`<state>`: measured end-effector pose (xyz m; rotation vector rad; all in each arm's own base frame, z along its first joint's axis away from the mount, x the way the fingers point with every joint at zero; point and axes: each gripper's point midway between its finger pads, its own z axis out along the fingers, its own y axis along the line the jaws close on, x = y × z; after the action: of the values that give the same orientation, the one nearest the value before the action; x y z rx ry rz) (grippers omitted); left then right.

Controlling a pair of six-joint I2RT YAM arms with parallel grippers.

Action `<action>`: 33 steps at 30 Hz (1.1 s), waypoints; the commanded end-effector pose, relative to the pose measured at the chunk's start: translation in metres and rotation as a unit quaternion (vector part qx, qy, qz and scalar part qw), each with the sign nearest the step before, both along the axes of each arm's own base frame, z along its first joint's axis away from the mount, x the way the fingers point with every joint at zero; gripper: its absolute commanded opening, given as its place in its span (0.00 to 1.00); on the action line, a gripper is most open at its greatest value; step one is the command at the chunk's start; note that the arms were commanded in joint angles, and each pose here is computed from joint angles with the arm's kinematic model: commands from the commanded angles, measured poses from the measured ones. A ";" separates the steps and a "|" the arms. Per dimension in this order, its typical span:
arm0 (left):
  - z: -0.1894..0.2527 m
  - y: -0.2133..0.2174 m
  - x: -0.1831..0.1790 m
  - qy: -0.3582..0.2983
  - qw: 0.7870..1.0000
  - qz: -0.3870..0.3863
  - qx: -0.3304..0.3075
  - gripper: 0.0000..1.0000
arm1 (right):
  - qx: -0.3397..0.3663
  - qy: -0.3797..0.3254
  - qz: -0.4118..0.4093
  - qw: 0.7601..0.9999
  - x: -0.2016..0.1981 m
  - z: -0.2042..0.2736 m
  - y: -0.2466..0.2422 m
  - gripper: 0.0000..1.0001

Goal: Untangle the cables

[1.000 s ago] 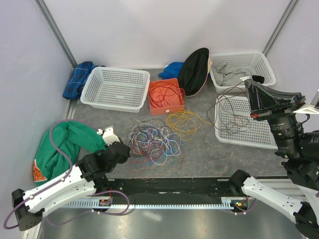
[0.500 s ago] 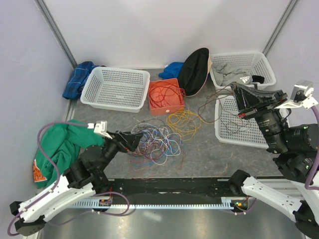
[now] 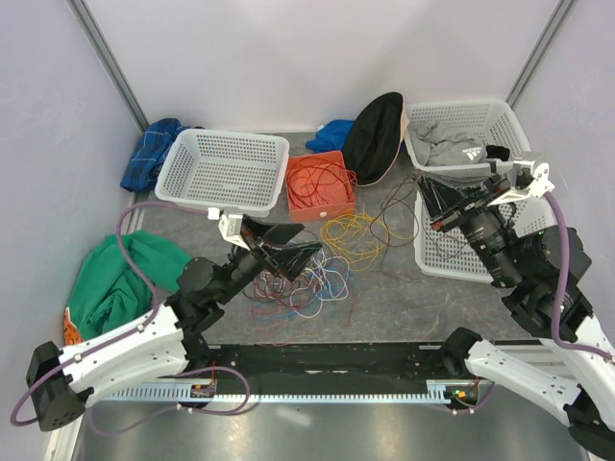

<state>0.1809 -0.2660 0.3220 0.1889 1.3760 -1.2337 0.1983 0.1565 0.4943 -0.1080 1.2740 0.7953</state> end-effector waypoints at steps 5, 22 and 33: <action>0.108 -0.012 -0.029 -0.157 0.977 -0.072 -0.124 1.00 | 0.016 -0.001 0.031 0.999 -0.001 -0.002 0.014 0.00; 0.112 -0.072 -0.020 -0.161 0.975 -0.128 -0.088 1.00 | 0.014 0.022 0.062 0.998 0.006 -0.027 0.036 0.00; 0.099 -0.102 -0.023 -0.155 0.972 -0.174 -0.039 0.56 | 0.011 0.025 0.060 0.998 0.007 -0.033 0.035 0.00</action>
<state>0.1677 -0.3667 0.4028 0.4897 1.1168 -1.4854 0.2097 0.1912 0.4541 -0.1487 1.3485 0.8892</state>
